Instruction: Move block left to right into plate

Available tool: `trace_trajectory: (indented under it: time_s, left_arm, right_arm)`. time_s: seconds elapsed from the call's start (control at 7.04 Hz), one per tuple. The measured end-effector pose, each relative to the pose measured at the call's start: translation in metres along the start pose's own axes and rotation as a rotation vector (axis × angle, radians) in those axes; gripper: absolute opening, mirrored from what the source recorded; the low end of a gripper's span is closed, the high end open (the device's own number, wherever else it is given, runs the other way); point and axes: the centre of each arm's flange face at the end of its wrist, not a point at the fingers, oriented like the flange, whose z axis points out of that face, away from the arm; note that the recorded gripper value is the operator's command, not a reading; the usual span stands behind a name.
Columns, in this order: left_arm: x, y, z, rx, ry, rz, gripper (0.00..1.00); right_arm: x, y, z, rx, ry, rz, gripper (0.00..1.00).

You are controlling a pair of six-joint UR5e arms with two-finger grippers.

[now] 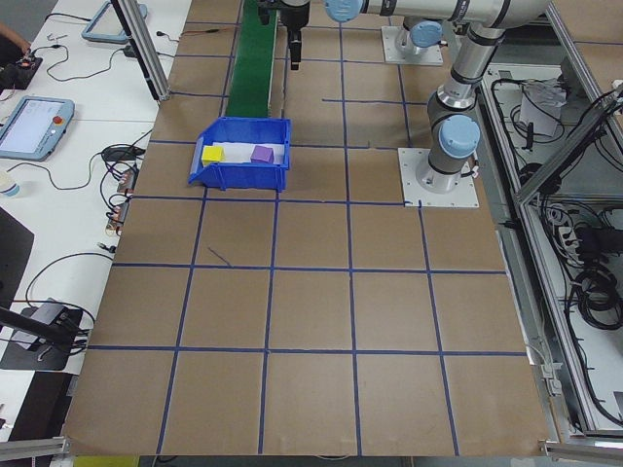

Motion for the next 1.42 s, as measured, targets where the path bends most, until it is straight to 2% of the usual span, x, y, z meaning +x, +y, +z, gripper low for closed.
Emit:
trace_trajectory:
  time_s: [0.28, 0.71, 0.85, 1.14, 1.42]
  left_arm:
    - [-0.001, 0.0, 0.003, -0.003, 0.0, -0.001, 1.0]
    - [-0.032, -0.021, 0.004, 0.032, 0.003, -0.002, 1.0]
    - [-0.065, -0.041, 0.013, 0.042, 0.0, 0.021, 1.0]
    - [-0.121, -0.083, 0.051, 0.036, 0.002, 0.034, 1.0]
    - [-0.139, -0.122, 0.1, 0.058, -0.001, 0.035, 1.0]
  right_arm:
    - [0.0, 0.0, 0.0, 0.0, 0.0, 0.0, 1.0]
    - [0.0, 0.0, 0.0, -0.001, 0.0, 0.0, 1.0]
    - [0.0, 0.0, 0.0, 0.0, 0.0, 0.0, 1.0]
    - [0.0, 0.0, 0.0, 0.0, 0.0, 0.0, 1.0]
    - [0.0, 0.0, 0.0, -0.001, 0.001, 0.0, 1.0]
